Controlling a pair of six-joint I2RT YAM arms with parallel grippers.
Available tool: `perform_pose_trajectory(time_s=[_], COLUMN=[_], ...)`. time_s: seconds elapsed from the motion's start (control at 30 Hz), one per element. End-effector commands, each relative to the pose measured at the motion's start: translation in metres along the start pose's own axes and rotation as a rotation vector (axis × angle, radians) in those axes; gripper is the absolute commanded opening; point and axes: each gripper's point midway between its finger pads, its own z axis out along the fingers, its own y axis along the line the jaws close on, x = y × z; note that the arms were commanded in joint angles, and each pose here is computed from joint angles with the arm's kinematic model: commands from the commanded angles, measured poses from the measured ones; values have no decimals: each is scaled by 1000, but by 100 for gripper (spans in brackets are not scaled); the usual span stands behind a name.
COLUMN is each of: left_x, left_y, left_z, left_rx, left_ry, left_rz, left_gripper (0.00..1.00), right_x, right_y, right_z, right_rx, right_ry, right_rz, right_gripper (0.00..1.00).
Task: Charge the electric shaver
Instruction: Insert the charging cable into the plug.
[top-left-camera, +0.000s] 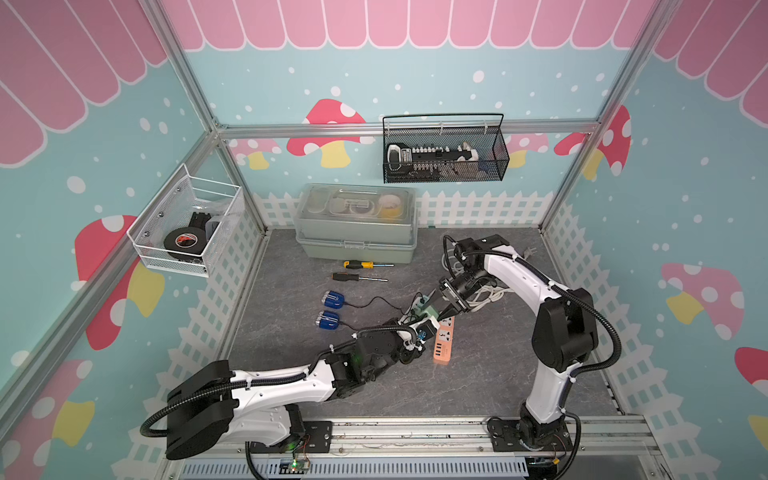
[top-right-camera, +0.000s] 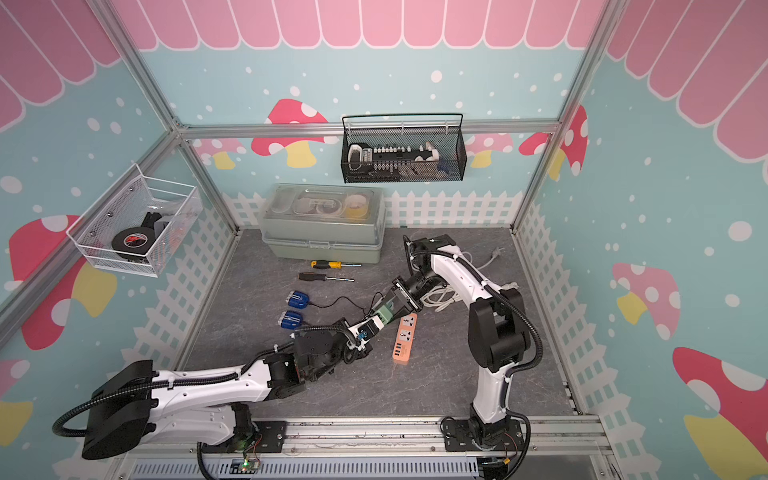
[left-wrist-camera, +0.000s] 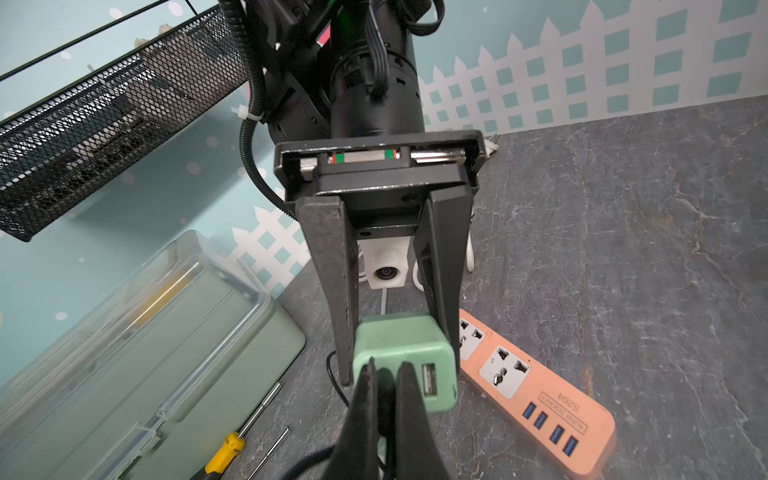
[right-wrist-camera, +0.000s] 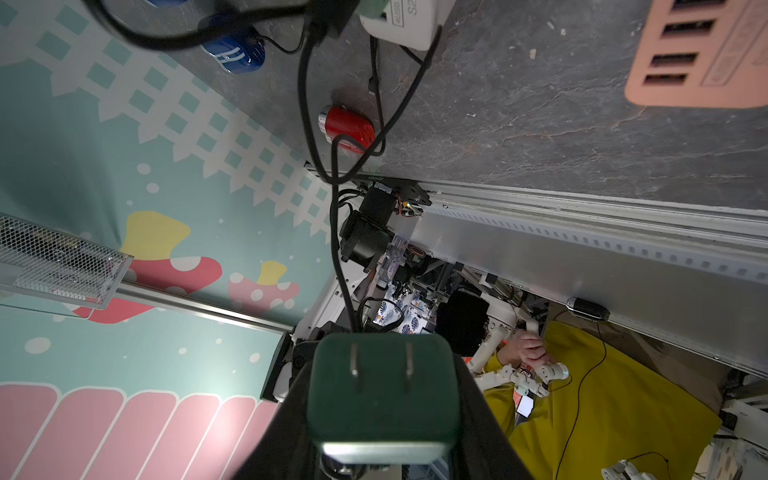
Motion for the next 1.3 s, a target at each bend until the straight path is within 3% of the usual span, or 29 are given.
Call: perform_pose_trajectory(time_s=[0.0, 0.93, 1.27], left_x=[18, 33, 16], left_y=[-34, -51, -27], left_z=[8, 7, 0], left_rx=[132, 215, 147], left_ry=[53, 90, 90], left_rz=[30, -63, -101], left_gripper=[0, 0, 47], right_x=[73, 82, 55], right_y=[34, 33, 29], right_z=[4, 0, -7], right_rx=[-108, -123, -146], right_ry=[194, 197, 129], right_rz=[-55, -68, -24], right_gripper=[0, 0, 0])
